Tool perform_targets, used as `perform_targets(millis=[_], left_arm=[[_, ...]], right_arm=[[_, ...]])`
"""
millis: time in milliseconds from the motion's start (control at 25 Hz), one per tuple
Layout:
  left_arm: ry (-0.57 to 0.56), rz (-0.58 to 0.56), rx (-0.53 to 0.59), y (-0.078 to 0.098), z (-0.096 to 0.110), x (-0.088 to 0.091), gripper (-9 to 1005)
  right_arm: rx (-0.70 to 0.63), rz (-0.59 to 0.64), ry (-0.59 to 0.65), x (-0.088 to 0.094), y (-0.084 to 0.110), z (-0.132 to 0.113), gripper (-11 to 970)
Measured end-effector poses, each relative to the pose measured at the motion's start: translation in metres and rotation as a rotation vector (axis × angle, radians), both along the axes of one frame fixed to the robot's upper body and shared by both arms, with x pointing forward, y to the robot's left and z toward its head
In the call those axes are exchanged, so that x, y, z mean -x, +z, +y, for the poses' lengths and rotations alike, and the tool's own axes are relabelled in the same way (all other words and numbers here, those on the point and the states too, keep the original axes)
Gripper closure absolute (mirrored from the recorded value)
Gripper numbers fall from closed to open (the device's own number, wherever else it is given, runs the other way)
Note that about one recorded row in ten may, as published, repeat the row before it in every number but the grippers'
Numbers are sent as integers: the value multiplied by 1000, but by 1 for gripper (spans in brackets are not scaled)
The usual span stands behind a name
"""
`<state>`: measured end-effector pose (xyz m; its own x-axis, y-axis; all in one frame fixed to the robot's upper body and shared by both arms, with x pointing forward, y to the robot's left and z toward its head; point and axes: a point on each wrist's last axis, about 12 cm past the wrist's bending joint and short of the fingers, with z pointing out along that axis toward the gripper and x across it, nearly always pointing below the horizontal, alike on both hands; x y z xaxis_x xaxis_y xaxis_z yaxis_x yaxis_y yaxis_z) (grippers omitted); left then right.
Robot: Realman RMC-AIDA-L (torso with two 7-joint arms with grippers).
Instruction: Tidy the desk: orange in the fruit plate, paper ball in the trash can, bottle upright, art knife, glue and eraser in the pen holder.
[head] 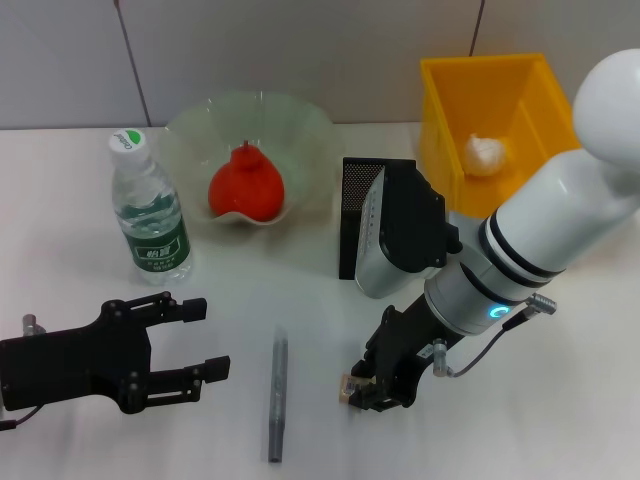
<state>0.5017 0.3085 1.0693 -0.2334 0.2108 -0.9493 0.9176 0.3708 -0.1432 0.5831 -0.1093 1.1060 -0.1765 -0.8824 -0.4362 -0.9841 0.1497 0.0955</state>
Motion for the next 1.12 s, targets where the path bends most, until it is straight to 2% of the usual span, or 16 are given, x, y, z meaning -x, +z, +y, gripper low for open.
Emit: perform_targets(millis=[400, 600, 760, 920, 960, 1000, 1120], left_arm=[[-1, -1, 0, 0, 0, 0, 249], [0, 0, 0, 0, 0, 0, 250], [1, 0, 1, 0, 0, 0, 250], [2, 0, 1, 0, 0, 0, 251], [2, 0, 0, 0, 1, 0, 251], [2, 0, 0, 0, 1, 0, 251], [3, 0, 0, 0, 1, 0, 251]], right_arm=[[-6, -4, 0, 0, 2, 0, 686], [-44, -13, -19, -3, 11, -1, 702], [-122, -5, -66, -8, 31, -11, 708], [-233, -9, -137, -16, 63, -31, 709], [-287, -17, -183, -21, 79, -43, 709], [-287, -17, -183, -21, 79, -43, 708], [-352, -43, -256, -27, 98, -59, 708]])
